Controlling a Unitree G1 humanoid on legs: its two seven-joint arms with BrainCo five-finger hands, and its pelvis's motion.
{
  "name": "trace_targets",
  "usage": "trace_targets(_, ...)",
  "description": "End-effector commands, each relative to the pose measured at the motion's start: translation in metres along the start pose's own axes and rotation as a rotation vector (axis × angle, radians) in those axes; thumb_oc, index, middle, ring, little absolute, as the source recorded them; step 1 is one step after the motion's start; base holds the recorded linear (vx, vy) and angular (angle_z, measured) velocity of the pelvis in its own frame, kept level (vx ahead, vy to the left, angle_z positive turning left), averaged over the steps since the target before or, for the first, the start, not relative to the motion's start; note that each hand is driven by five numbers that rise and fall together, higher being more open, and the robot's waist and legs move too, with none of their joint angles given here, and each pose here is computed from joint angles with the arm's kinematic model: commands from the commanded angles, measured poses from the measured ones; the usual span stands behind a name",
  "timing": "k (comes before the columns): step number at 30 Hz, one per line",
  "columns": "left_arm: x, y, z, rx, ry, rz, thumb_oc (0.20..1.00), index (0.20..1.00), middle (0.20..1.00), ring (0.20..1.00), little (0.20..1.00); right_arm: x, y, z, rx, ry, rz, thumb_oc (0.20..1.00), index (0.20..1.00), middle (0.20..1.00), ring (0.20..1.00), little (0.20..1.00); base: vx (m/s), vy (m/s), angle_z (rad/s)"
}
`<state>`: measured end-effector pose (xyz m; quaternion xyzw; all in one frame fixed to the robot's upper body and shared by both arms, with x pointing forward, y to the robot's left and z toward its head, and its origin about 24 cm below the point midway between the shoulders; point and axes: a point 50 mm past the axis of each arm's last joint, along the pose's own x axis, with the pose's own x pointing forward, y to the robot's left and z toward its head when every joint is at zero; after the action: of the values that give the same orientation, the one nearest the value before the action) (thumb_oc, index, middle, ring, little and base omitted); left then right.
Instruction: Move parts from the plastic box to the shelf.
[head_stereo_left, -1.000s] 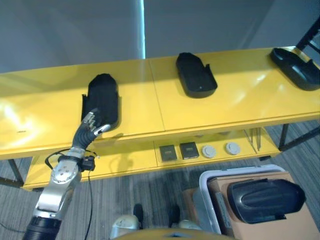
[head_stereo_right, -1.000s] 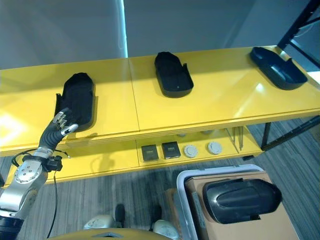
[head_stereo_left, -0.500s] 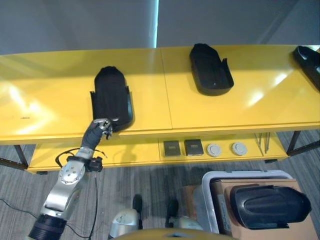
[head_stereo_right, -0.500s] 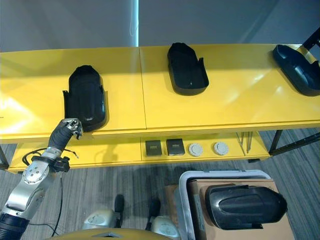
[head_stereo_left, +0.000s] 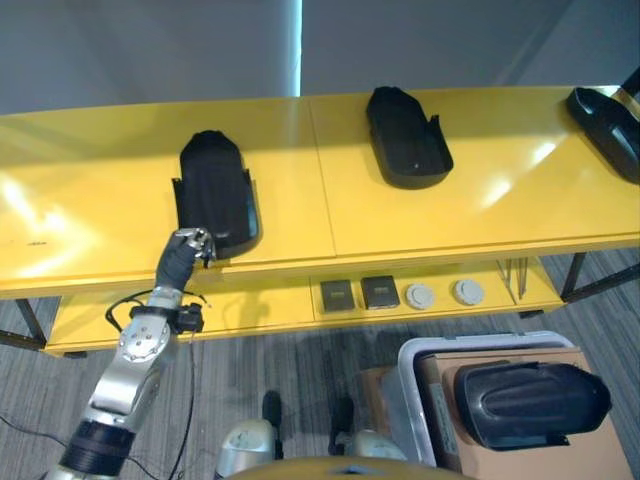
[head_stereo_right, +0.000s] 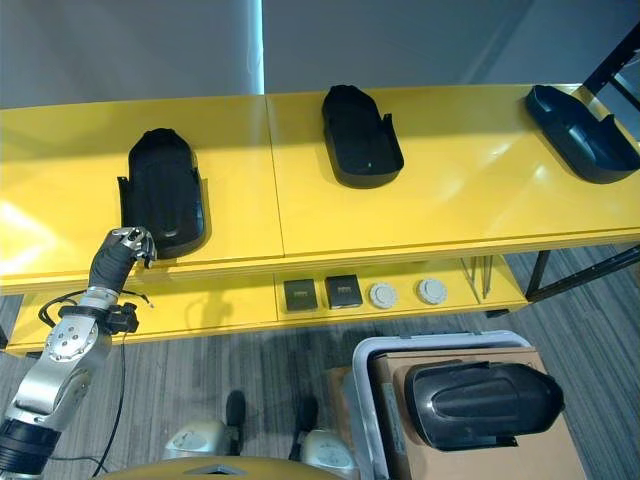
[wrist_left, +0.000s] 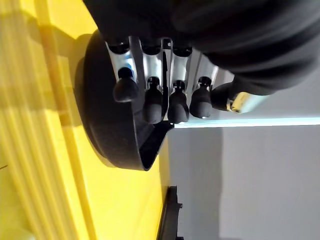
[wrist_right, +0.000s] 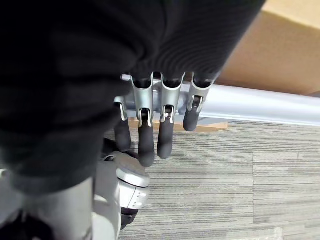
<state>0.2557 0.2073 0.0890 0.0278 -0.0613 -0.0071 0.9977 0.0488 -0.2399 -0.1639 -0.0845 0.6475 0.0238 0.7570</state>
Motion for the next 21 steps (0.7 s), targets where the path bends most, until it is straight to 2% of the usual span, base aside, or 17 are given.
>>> trace_targets(1,0.020,0.009,0.016,0.065,-0.094,0.091,0.200,0.200,0.200,0.200,0.200,0.000,0.002,0.004,-0.086,-0.004,-0.016,1.000,1.000,1.000,1.000,1.000,0.03,0.034,-0.04)
trace_targets(21,0.051,0.053,0.025,0.184,-0.116,0.297,0.200,0.200,0.200,0.200,0.200,-0.003,-0.007,-0.002,-0.240,0.021,-0.013,1.000,1.000,1.000,1.000,1.000,0.02,0.013,-0.07)
